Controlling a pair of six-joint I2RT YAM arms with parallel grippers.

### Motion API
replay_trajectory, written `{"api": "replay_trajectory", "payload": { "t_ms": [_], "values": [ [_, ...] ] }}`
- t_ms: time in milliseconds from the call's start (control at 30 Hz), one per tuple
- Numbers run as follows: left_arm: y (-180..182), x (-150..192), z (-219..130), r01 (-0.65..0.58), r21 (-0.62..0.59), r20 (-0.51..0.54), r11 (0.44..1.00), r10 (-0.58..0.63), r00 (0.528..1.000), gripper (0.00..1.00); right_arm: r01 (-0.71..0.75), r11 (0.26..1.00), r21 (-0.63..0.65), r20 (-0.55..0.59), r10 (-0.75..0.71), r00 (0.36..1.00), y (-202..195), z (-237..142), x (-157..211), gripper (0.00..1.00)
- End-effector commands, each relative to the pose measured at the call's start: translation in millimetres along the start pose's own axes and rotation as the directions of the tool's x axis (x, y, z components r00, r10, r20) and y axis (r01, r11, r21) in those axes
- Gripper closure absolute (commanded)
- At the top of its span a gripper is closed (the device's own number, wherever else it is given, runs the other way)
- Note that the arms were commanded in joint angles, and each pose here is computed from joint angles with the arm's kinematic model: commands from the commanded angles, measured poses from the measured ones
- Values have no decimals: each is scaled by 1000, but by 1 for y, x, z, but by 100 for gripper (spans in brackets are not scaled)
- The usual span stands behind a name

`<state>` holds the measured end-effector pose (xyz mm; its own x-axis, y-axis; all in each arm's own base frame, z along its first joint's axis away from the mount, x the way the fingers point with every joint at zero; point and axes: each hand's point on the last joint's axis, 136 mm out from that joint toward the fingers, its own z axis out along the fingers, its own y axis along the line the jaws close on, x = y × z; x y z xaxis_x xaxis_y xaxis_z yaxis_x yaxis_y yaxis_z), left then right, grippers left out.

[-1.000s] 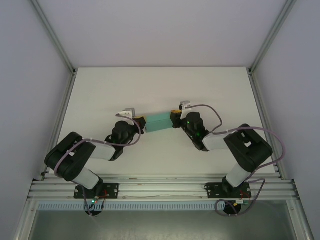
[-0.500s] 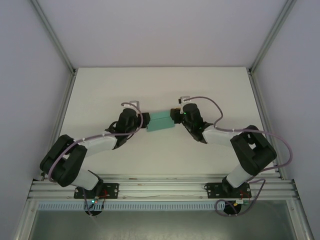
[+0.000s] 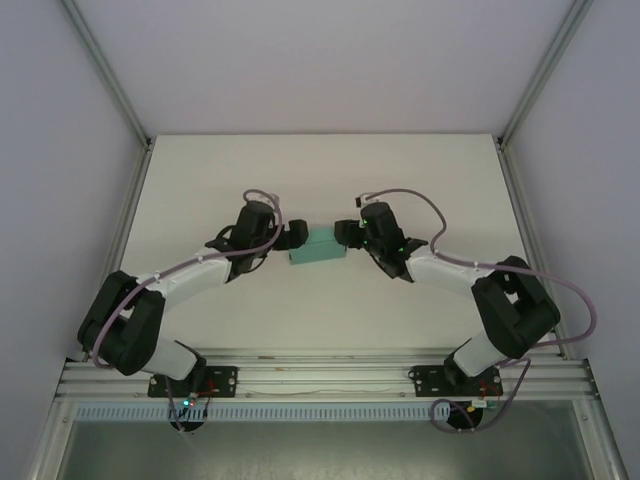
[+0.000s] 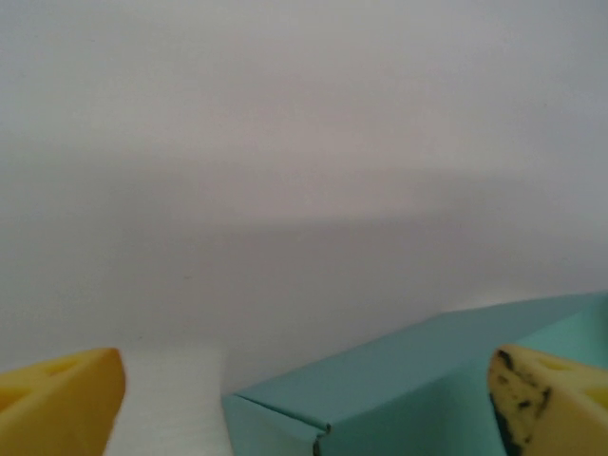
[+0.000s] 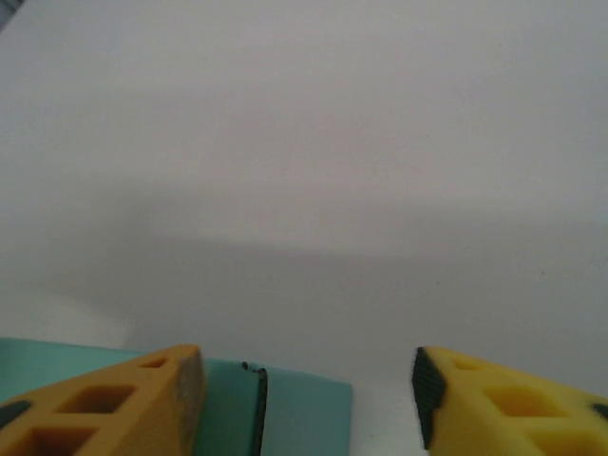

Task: Assemble paper box

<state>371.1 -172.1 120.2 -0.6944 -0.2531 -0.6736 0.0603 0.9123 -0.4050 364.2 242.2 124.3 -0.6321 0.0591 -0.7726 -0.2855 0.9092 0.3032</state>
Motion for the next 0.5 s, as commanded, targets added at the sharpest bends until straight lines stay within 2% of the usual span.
{"api": "replay_trajectory", "payload": {
  "t_ms": [0,133,200,233,300,333,367,433,467],
  "values": [
    [-2,-36,-18,37,16,66,999,-38,997,0,45,999,24,68,-47,997,6,-14,-34,31],
    [11,-68,-33,53,-41,148,998,-47,988,0,123,992,23,105,-125,987,13,-23,-60,15],
    [21,-79,-42,68,-78,175,995,-53,983,0,249,965,-86,80,-242,967,33,-26,-61,4],
    [28,-83,-45,77,-103,179,992,-58,982,0,345,924,-167,59,-340,939,47,-27,-54,0],
    [46,-86,-50,103,-155,183,983,-74,980,0,546,760,-354,22,-576,817,70,-34,-26,0],
    [55,-87,-52,119,-172,188,978,-86,978,0,599,681,-420,9,-658,753,75,-37,-14,0],
    [64,-87,-54,135,-190,192,972,-98,976,0,643,599,-477,-5,-733,680,77,-40,-5,0],
    [79,-84,-57,161,-216,195,963,-119,974,0,687,486,-540,-31,-827,561,77,-39,3,0],
    [85,-82,-59,167,-228,192,959,-124,974,0,702,398,-590,-28,-879,475,76,-40,11,0]
  ]
}}
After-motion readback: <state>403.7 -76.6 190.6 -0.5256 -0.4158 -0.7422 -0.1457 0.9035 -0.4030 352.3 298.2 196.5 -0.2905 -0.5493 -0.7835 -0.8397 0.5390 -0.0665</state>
